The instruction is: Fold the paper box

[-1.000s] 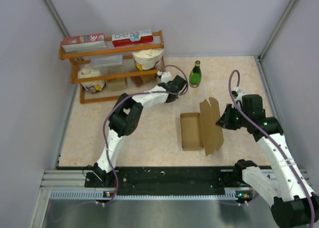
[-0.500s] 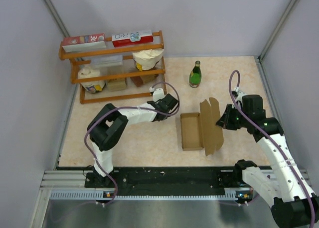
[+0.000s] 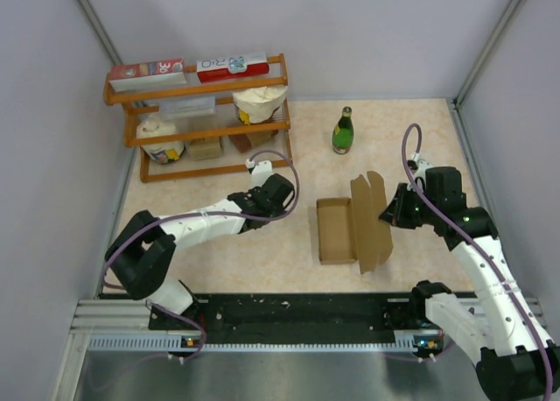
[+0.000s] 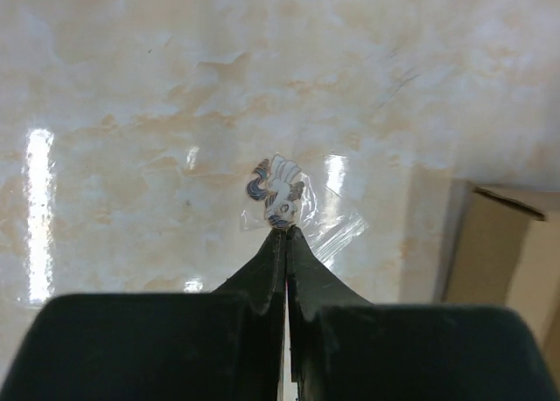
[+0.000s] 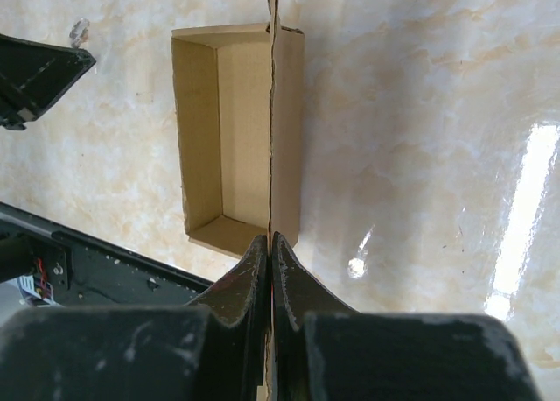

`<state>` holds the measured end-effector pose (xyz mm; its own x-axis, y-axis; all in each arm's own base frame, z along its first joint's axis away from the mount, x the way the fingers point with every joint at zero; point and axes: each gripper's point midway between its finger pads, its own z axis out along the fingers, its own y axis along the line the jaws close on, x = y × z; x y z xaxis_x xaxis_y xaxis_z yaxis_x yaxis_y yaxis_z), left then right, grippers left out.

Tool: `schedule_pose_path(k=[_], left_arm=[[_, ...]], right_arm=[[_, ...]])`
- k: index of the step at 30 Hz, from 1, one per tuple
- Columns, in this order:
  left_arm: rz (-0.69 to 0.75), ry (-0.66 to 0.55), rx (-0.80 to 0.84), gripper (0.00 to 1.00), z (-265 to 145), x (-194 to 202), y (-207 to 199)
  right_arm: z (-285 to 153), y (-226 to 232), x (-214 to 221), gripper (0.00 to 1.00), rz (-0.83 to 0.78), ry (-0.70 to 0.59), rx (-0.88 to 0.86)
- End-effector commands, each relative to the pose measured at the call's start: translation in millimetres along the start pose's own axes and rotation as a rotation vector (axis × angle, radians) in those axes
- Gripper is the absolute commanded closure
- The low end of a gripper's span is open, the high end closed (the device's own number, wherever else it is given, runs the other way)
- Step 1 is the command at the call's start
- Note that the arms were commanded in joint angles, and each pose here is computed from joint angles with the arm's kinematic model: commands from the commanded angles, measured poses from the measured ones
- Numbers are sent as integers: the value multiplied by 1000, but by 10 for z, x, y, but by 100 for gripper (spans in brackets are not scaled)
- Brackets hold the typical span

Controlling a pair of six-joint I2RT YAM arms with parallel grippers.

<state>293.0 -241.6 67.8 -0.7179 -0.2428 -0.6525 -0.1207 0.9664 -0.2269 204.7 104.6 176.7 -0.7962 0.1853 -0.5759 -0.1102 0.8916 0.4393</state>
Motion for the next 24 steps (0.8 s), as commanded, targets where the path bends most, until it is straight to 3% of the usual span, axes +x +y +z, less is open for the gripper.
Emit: schedule_pose_path(k=[1, 5, 14, 24], left_arm=[[-46, -60, 189, 100, -254, -251, -288], [-21, -46, 392, 100, -468, -316, -560], [247, 39, 860, 100, -1149, -164, -1153], [423, 189, 895, 100, -1150, 484, -1602]], right_arm=[[-37, 33, -95, 100, -23, -50, -19], [-43, 36, -97, 100, -22, -55, -21], [-48, 94, -87, 100, -38, -56, -58], [-50, 131, -99, 100, -48, -62, -81]])
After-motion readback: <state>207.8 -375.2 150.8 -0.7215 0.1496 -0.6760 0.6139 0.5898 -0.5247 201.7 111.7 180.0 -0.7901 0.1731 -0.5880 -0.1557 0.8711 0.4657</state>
